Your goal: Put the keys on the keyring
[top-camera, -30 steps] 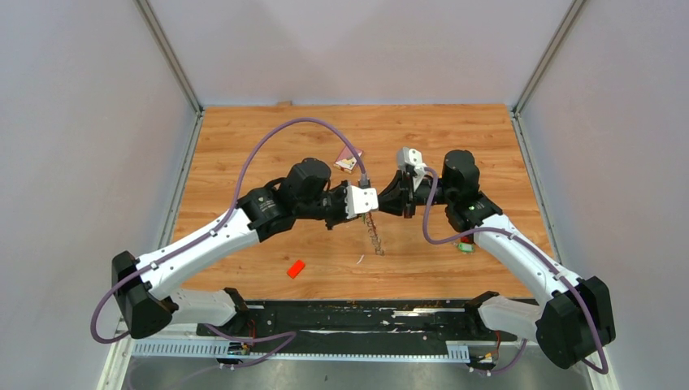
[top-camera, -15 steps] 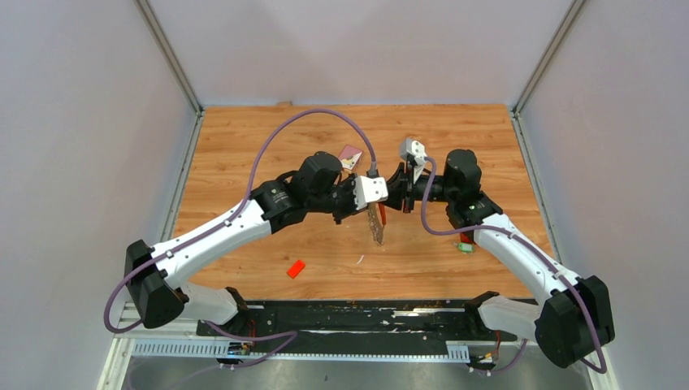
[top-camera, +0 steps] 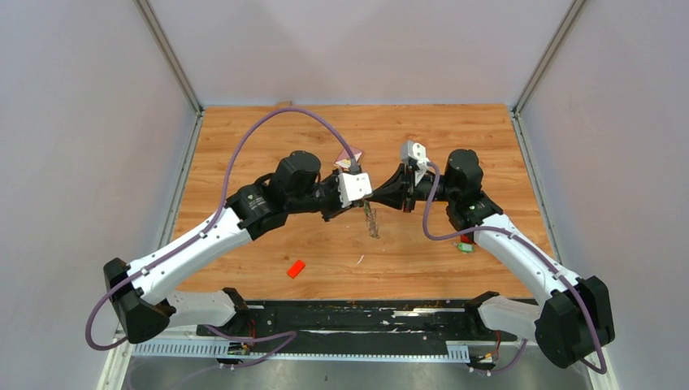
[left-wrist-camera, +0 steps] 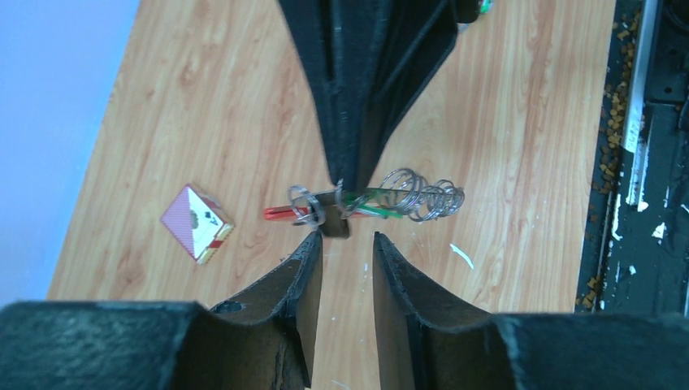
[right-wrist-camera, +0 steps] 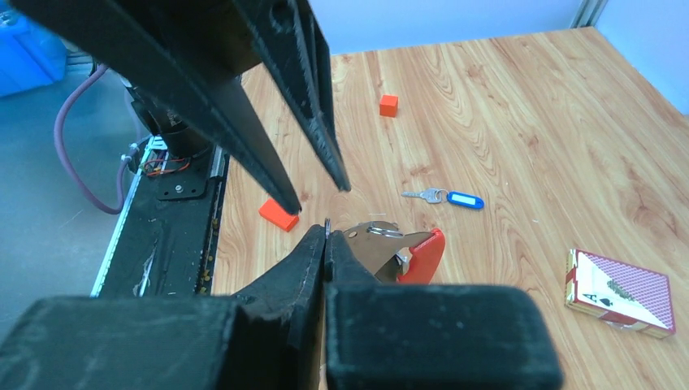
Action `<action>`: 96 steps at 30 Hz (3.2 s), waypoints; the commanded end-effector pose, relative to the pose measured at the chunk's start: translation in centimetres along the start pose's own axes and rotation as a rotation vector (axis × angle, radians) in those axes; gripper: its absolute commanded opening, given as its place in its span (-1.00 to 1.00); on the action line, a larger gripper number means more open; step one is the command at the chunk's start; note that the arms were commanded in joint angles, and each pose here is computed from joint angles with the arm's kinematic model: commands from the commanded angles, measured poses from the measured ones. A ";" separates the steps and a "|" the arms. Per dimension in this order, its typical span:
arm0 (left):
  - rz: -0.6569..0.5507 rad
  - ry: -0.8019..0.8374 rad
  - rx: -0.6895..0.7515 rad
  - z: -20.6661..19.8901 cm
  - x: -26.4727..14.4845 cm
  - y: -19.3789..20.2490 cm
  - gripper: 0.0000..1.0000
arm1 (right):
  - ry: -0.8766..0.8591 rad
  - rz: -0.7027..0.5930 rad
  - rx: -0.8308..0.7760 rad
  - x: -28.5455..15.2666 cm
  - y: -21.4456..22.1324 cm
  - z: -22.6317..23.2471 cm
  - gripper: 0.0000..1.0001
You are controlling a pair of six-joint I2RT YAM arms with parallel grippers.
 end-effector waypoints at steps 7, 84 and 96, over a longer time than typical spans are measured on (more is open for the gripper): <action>-0.086 0.014 0.032 0.5 -0.4 -1.4 -0.30 | -0.072 -0.052 -0.110 -0.3 -1.4 0.4 -1.00; 0.243 0.165 -0.084 -0.4 -0.5 -4.7 -1.00 | -0.152 -0.052 -0.106 0.0 0.1 0.9 -0.27; 0.254 0.173 -0.092 -0.5 0.0 -4.3 -1.00 | -0.175 -0.061 -0.113 0.4 -0.5 1.4 -0.47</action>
Point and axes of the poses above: each gripper's point midway between its finger pads, its own x axis out along the fingers, its own z axis along the line the jaws close on, y = z × x, the point moved 9 cm from there along -x, back along the fingers, and after that the axes turned 4 degrees about -x, right-handed, at the moved point
